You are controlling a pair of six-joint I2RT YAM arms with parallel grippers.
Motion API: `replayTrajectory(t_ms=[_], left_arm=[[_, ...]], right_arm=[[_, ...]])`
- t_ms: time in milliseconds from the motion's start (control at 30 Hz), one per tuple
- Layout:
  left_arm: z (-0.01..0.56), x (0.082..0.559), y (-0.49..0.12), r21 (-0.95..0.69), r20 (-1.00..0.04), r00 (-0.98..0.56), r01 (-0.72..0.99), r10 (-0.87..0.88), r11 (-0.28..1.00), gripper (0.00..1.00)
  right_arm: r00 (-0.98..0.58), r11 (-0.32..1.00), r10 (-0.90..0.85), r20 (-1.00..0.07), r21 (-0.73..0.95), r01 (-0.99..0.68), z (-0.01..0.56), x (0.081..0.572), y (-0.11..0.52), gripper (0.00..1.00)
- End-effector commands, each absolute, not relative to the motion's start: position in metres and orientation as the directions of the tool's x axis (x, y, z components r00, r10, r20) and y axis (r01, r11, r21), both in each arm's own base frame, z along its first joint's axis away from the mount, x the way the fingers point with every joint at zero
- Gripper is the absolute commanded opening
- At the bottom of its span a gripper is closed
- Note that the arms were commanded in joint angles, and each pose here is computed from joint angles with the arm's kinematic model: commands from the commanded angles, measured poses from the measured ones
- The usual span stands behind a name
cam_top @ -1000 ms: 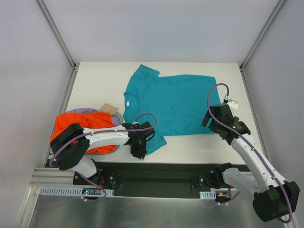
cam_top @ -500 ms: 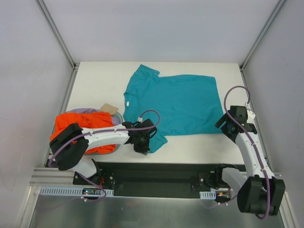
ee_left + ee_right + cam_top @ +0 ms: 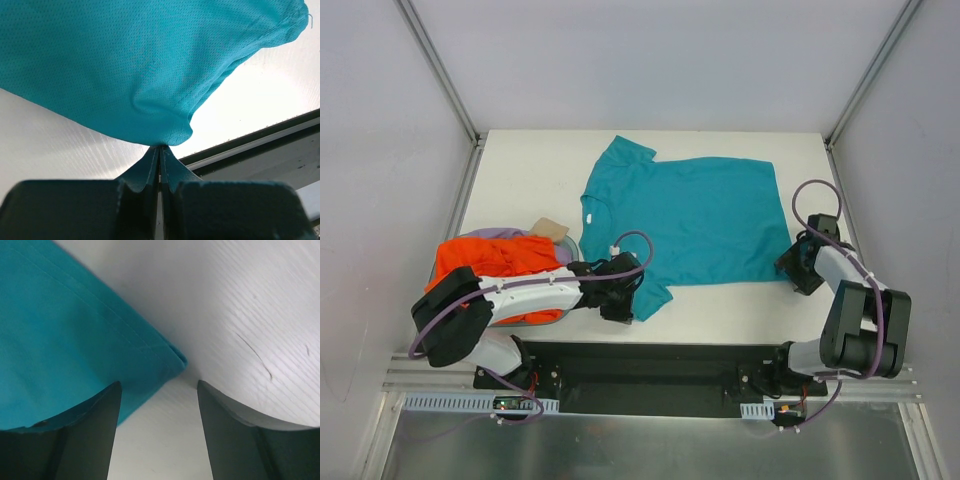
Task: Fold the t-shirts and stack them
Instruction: Grap the side of the flattened tshirt closest away from the robot with both arms
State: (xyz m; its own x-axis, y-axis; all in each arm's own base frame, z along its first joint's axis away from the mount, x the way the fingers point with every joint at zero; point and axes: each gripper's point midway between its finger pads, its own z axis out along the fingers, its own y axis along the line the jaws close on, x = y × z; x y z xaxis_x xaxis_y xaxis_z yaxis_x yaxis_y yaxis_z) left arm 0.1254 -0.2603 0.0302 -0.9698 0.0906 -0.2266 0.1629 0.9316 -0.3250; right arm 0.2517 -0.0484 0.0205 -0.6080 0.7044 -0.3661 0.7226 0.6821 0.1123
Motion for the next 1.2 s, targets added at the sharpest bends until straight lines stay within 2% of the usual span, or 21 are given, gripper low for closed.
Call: replayTrajectory(t_ms=[0,100,133,233,600,667,800,900,1033,1167], left_arm=[[0.036,0.132,-0.259,-0.356,-0.266,-0.961,0.172,0.077,0.919,0.0],[0.035,0.131,-0.26,-0.381,-0.255,-0.964,0.169,0.072,0.909,0.0],[0.035,0.131,-0.26,-0.391,-0.249,-0.966,0.165,0.068,0.906,0.0],[0.035,0.129,-0.257,-0.398,-0.244,-0.968,0.153,0.056,0.904,0.0],[0.041,0.093,-0.249,-0.484,-0.174,-0.983,0.133,0.054,0.865,0.0],[0.041,0.081,-0.247,-0.501,-0.152,-0.986,0.137,0.069,0.855,0.0],[0.042,0.059,-0.249,-0.53,-0.099,-0.992,0.121,0.081,0.839,0.0],[0.052,0.058,-0.252,-0.556,-0.115,-0.99,0.13,0.079,0.821,0.0],[0.07,0.076,-0.261,-0.57,-0.223,-0.973,0.183,0.064,0.801,0.0],[0.095,0.107,-0.273,-0.542,-0.375,-0.926,0.266,0.055,0.797,0.0]], right_arm=[[-0.588,0.676,0.718,-0.372,0.174,0.716,0.019,0.282,-0.049,0.65],[-0.591,0.67,0.732,-0.34,0.199,0.715,0.014,0.287,-0.043,0.52],[-0.584,0.662,0.739,-0.335,0.199,0.723,0.012,0.288,-0.043,0.44],[-0.58,0.656,0.744,-0.332,0.198,0.729,0.012,0.284,-0.042,0.29],[-0.593,0.659,0.727,-0.348,0.11,0.744,0.018,0.237,-0.047,0.02],[-0.603,0.662,0.723,-0.336,0.093,0.743,0.018,0.224,-0.045,0.01],[-0.589,0.658,0.713,-0.381,0.074,0.749,0.027,0.199,-0.048,0.01],[-0.588,0.661,0.709,-0.39,0.075,0.746,0.032,0.188,-0.047,0.01],[-0.598,0.691,0.687,-0.413,0.114,0.714,0.044,0.193,-0.043,0.01],[-0.612,0.714,0.678,-0.408,0.165,0.681,0.051,0.203,-0.036,0.01]])
